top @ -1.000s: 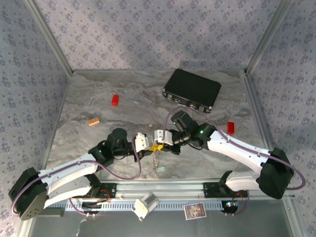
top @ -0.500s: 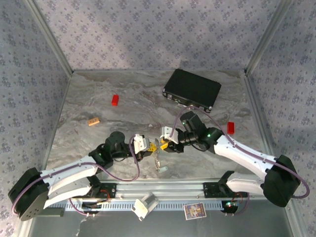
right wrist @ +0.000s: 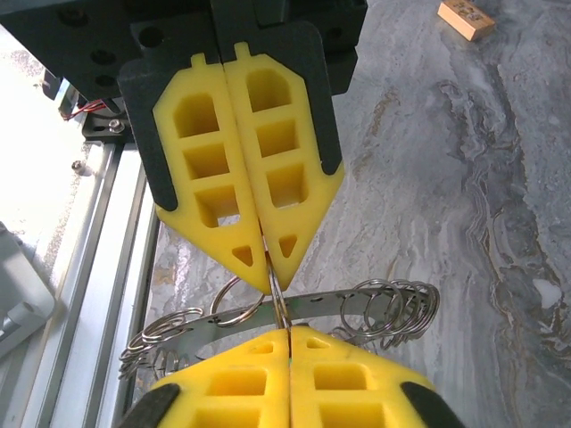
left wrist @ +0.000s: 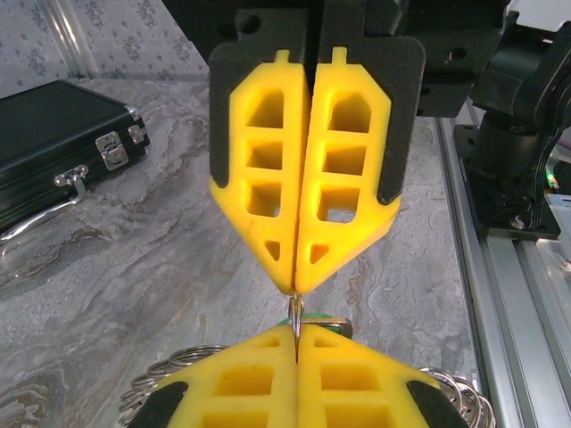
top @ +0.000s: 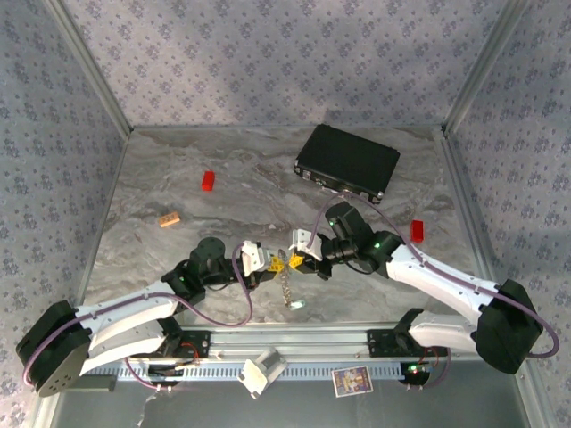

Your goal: Put the keys on the keyring

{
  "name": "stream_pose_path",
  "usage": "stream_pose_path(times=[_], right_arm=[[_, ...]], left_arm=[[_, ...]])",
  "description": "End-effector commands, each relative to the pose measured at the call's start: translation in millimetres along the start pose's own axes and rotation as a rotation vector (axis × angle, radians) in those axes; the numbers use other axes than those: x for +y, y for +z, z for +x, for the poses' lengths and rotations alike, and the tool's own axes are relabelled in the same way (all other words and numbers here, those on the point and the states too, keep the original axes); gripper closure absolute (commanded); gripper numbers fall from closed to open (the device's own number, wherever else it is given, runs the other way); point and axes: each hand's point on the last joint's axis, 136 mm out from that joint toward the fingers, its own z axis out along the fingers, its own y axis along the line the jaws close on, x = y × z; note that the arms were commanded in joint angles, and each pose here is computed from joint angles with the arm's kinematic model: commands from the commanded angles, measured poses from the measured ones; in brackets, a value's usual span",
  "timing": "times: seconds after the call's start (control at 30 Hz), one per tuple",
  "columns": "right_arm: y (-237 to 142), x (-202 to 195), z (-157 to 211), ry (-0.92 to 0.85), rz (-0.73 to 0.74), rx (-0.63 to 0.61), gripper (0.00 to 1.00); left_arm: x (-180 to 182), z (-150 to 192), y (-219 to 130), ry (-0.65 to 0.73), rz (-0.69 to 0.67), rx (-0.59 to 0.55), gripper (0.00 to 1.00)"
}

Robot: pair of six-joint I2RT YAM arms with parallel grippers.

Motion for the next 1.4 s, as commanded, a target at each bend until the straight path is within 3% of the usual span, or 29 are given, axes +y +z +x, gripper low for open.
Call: stream_pose_path(times=[0.0, 0.33, 0.53, 0.83, 1.0, 1.3, 1.37], right_arm=[[-3, 0, -4, -0.003, -0.003, 0.000, 0.98], [17, -2, 15, 0.050, -0.018, 0.028, 0.99], [10, -3, 4, 0.034, 0.003, -0.030, 0.79], [2, 4, -8, 0.052, -0.024, -0.125, 0.73], [8, 3, -8, 0.058, -0.032, -0.122, 0.76], [8, 1, -10, 0.046, -0.028, -0.115, 0.99], [7, 0, -11, 0.037, -0.022, -0.105, 1.00]], left_arm=[[-6, -18, -3, 0.030, 0.025, -0.069, 1.00], [-7, -19, -3, 0.037, 0.028, -0.078, 1.00], [-8, -19, -3, 0.039, 0.029, -0.076, 1.00], [-7, -19, -2, 0.042, 0.028, -0.090, 1.00], [-6, -21, -2, 0.045, 0.022, -0.105, 1.00], [-5, -23, -3, 0.036, 0.013, -0.117, 1.00], [-3, -22, -3, 0.027, 0.001, -0.106, 0.98]])
